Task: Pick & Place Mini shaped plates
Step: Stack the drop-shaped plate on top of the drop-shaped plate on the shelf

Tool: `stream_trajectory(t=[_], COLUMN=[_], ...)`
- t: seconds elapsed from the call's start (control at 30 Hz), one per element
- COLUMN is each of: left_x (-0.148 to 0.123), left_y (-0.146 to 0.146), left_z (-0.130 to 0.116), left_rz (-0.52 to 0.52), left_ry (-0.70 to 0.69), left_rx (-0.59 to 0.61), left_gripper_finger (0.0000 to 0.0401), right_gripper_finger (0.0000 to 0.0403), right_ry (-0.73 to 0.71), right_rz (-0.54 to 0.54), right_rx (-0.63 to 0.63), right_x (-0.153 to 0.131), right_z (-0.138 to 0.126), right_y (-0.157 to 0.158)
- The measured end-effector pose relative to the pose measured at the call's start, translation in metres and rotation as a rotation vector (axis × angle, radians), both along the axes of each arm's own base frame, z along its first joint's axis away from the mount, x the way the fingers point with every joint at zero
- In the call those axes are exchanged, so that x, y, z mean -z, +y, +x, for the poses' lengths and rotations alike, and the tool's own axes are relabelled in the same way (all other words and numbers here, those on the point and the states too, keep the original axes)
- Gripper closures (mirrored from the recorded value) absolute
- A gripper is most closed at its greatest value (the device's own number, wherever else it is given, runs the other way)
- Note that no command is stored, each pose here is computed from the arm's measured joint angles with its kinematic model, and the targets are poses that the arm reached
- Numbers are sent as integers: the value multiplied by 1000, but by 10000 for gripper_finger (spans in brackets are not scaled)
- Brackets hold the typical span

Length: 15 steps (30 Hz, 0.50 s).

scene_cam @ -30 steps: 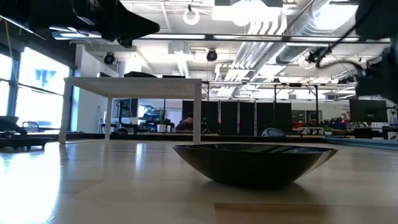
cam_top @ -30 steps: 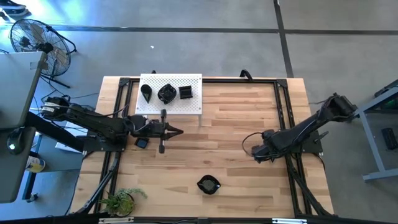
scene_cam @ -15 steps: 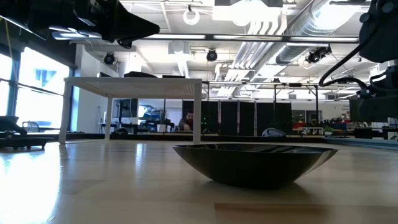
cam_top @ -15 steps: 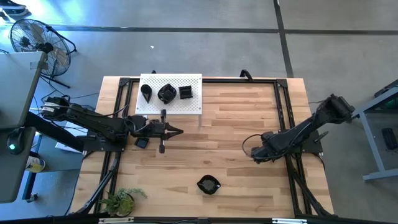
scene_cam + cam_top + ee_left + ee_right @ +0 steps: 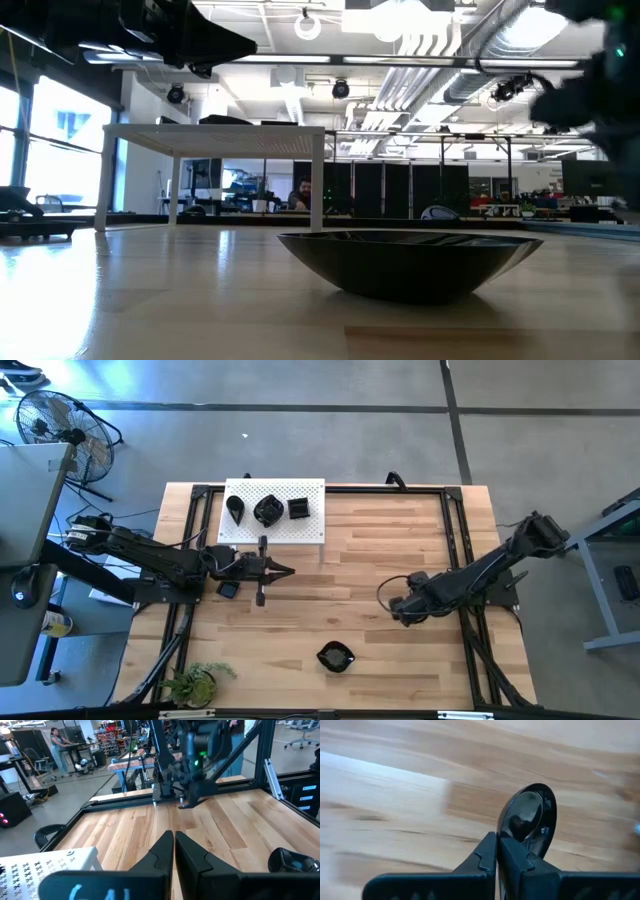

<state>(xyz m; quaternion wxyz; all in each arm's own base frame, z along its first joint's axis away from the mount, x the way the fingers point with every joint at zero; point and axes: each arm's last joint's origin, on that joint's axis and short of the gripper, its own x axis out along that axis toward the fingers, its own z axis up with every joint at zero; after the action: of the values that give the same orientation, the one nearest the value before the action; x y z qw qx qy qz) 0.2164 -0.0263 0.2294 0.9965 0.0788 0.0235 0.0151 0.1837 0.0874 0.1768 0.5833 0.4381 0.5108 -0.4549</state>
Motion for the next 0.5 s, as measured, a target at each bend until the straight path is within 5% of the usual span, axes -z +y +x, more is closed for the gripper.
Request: stream_trajectory(t=[0.23,0.5], left_x=[0,0], left_y=[0,2], left_z=[0,0], left_rz=[1,5], left_ry=[-1,-3], left_rx=[-9,-65], left_gripper_finger=[389,389], right_gripper_finger=[398,398], right_ry=[-260,-409], right_rz=[-69,-167], right_rx=[-45,-140], right_x=[-26,-9], right_z=[48,133], right_y=[4,-4])
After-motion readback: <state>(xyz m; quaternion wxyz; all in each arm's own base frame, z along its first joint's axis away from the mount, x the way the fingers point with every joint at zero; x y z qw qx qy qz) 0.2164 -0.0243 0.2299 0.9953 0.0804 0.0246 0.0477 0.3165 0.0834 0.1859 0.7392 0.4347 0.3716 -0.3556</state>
